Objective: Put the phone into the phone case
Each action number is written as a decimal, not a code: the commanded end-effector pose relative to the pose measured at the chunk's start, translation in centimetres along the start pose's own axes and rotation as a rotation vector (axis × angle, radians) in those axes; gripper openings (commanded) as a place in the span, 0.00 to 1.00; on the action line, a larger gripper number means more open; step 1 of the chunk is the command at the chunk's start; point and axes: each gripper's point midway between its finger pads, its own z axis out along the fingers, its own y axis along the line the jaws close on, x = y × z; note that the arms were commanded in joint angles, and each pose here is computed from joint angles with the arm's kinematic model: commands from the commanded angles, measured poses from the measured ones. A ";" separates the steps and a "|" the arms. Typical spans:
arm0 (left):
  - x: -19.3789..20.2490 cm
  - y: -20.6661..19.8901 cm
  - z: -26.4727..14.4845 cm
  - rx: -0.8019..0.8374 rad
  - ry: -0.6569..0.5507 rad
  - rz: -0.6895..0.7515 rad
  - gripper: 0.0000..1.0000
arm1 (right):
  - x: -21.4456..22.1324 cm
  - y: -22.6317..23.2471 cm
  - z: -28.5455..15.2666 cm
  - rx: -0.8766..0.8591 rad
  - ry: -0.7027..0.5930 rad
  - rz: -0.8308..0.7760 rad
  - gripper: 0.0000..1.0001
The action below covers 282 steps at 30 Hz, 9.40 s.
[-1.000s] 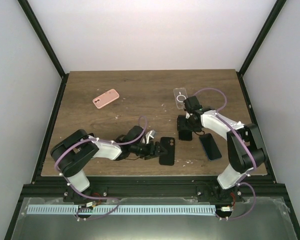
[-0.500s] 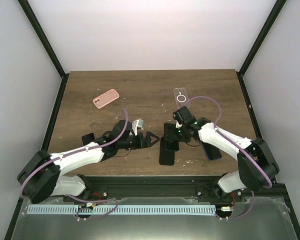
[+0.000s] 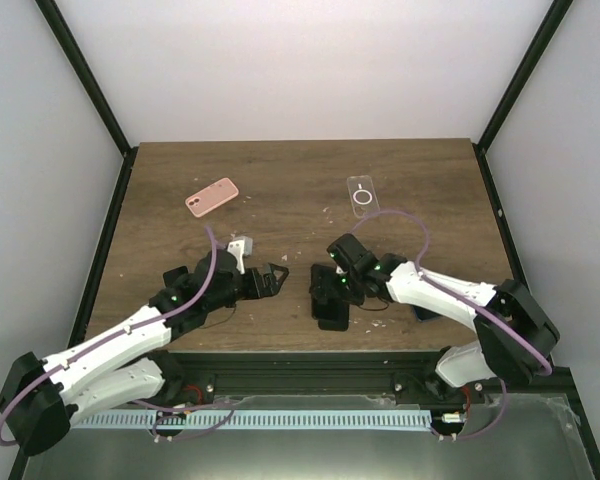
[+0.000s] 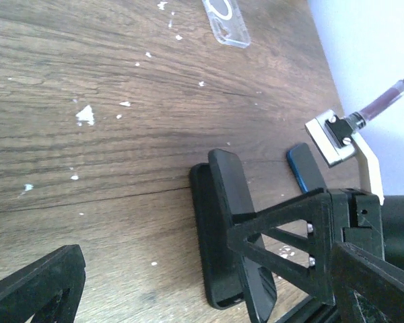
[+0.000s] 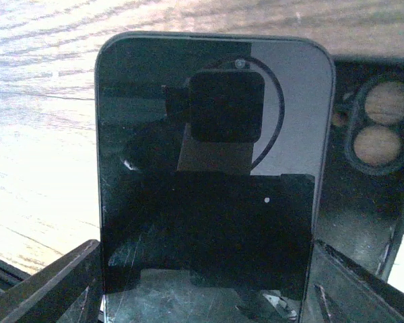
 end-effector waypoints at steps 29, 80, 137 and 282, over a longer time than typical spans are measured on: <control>2.4 2.6 2.3 -0.083 0.090 -0.047 0.93 | 1.1 -2.3 1.8 0.066 -0.034 0.072 0.60; 7.7 -0.3 7.3 0.018 0.367 -0.096 0.65 | 1.9 -6.4 -0.5 0.029 -0.072 0.007 0.53; 11.8 -1.0 11.9 0.089 0.496 -0.135 0.11 | 3.7 -4.8 2.2 -0.239 -0.064 0.058 0.26; -1.3 -11.1 -10.0 0.807 0.053 -0.033 0.24 | 5.8 15.5 -21.5 -1.359 -0.033 -0.463 0.18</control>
